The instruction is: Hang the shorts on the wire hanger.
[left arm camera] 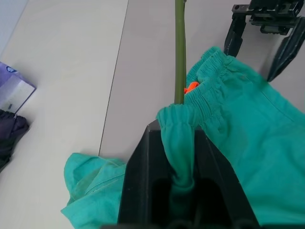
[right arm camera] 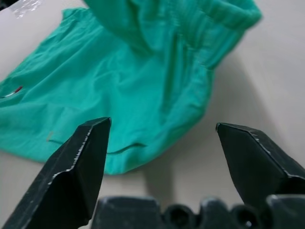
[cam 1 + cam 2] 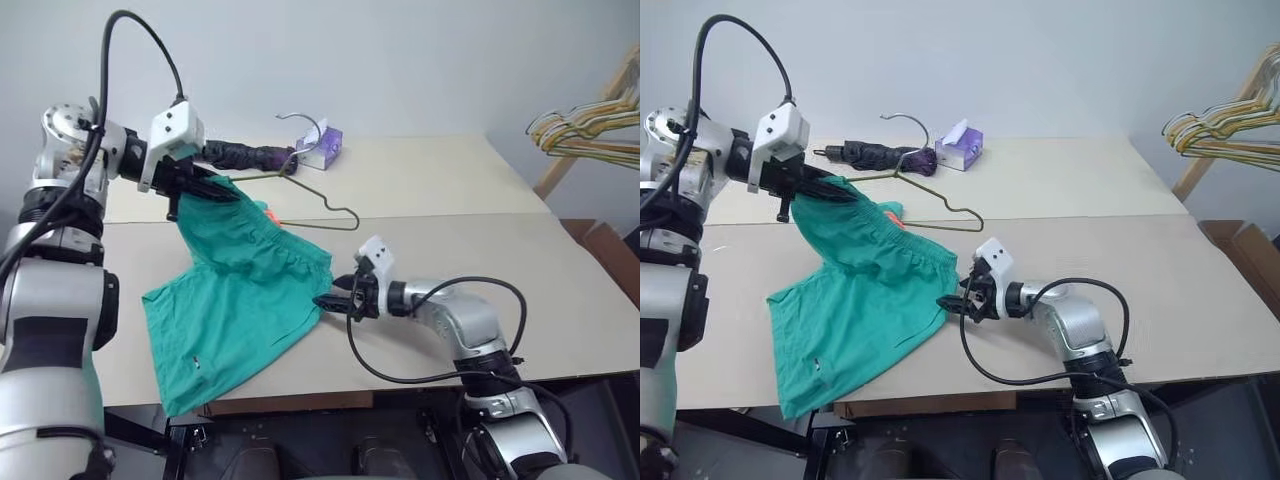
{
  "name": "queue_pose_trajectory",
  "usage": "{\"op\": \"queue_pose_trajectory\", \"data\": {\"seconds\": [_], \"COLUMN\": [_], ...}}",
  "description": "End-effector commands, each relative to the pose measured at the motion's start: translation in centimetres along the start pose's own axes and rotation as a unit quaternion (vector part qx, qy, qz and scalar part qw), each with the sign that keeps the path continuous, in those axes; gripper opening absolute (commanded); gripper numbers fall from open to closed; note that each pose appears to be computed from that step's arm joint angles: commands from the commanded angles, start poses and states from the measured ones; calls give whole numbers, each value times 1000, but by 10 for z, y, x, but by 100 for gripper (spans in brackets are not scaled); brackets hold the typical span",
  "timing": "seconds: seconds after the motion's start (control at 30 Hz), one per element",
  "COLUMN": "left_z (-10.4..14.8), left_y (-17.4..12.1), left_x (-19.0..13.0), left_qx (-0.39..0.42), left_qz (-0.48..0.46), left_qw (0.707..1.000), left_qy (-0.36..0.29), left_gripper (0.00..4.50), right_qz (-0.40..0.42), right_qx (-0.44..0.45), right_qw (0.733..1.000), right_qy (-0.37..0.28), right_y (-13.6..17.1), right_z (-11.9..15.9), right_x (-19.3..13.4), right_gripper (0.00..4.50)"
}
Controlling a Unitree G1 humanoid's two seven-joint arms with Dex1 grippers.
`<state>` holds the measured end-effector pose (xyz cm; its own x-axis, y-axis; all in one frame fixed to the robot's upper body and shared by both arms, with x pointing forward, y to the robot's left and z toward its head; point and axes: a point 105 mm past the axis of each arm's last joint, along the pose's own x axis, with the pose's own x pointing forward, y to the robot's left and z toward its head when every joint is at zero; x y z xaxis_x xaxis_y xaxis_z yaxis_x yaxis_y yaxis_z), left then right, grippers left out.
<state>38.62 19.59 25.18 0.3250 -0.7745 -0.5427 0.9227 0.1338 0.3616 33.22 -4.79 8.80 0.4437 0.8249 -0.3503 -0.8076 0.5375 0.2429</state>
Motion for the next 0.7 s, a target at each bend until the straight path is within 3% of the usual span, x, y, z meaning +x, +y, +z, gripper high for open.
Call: {"op": "queue_pose_trajectory", "data": {"seconds": [0.03,0.3,0.47,0.7], "left_z": [16,18,21,13], "left_y": [4,4,2,-10], "left_x": [-8,-10,-10,-21], "left_qx": [24,22,23,25], "left_qz": [12,15,12,1], "left_qw": [1000,999,999,999], "left_qy": [-17,-23,-34,-22], "left_gripper": [11,11,11,11], "right_qz": [-1,-18,-64,-115], "right_qx": [-1,14,3,35], "right_qw": [1000,999,997,990], "right_qy": [-31,-37,-51,-80], "right_y": [-4,-10,-24,-56], "right_z": [20,22,27,36], "right_x": [1,5,1,-31], "right_gripper": [291,7,3,3]}}
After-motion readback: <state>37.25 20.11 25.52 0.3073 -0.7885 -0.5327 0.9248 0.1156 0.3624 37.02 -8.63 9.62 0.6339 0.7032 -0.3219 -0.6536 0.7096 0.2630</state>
